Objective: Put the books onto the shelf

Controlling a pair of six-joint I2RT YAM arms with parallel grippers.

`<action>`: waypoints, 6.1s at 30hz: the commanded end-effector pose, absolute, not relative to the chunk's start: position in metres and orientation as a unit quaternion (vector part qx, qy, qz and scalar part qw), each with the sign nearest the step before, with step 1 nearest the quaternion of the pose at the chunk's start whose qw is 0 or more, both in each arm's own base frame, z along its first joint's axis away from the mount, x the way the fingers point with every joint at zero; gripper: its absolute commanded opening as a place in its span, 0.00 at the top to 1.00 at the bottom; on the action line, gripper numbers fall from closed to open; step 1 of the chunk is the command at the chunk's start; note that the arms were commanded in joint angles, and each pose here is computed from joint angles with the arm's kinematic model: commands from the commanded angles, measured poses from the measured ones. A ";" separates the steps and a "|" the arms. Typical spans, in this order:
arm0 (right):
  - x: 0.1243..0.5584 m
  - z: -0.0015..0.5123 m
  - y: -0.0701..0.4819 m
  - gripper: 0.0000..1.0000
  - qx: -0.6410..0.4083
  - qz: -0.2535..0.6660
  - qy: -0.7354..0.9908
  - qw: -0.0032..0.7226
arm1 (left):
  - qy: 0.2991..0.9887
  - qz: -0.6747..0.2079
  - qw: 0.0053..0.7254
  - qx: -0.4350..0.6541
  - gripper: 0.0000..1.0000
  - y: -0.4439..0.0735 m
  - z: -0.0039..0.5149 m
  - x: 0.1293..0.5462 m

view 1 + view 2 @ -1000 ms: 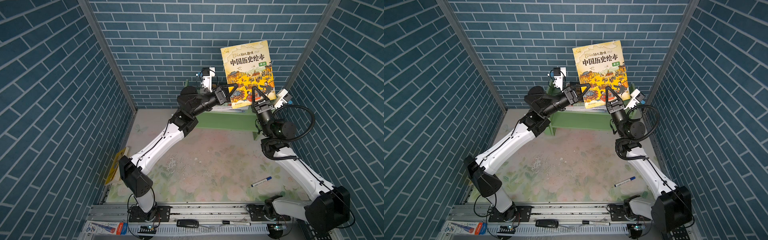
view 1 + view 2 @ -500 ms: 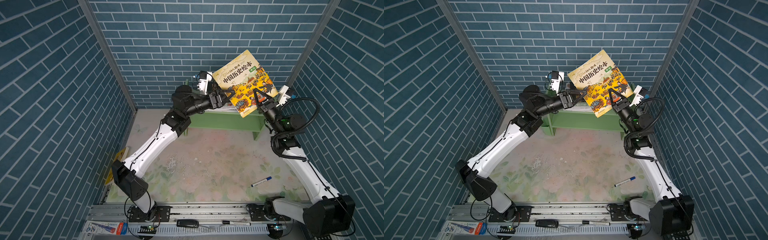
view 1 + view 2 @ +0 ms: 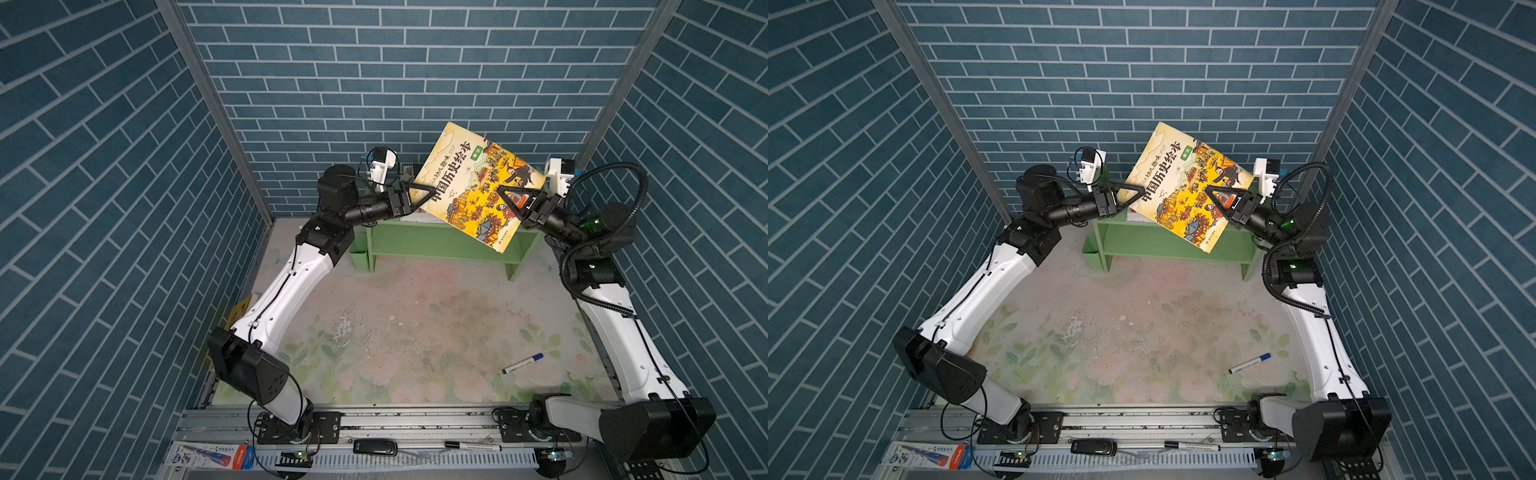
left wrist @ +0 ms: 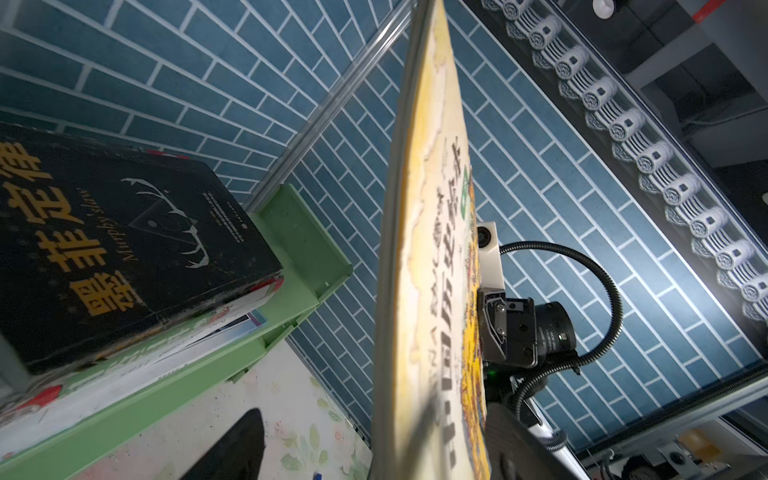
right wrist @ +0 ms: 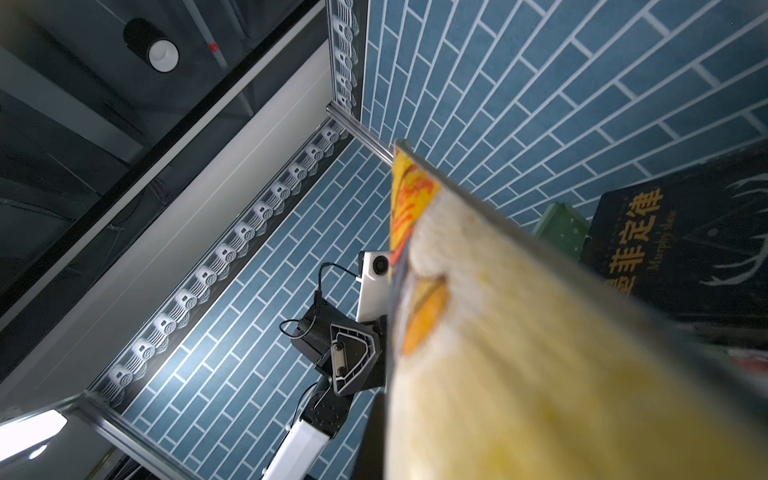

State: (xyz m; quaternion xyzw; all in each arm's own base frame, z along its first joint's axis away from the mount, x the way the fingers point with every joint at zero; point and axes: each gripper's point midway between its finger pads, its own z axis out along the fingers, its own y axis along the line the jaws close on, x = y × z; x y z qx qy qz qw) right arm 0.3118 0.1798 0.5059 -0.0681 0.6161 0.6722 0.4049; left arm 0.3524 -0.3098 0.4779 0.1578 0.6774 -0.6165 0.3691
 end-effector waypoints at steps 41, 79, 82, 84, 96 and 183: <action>0.371 0.474 0.142 0.38 0.032 0.529 0.708 0.467 | 0.640 -0.641 0.405 0.124 1.00 -0.315 0.522 0.387; 0.282 0.267 0.117 0.34 0.177 0.489 0.762 0.386 | 0.698 -0.682 0.216 0.016 1.00 -0.335 0.267 0.313; 0.285 0.262 0.117 0.34 0.179 0.486 0.764 0.385 | 0.694 -0.686 0.218 0.018 1.00 -0.341 0.267 0.323; 0.287 0.258 0.115 0.34 0.181 0.480 0.766 0.387 | 0.693 -0.686 0.221 0.015 1.00 -0.343 0.266 0.331; 0.304 0.248 0.105 0.34 0.200 0.448 0.773 0.403 | 0.675 -0.700 0.230 -0.039 1.00 -0.345 0.257 0.386; 0.434 0.196 0.141 1.00 0.258 0.509 0.720 0.395 | 0.847 -0.441 0.297 -0.016 0.34 -0.272 0.220 0.361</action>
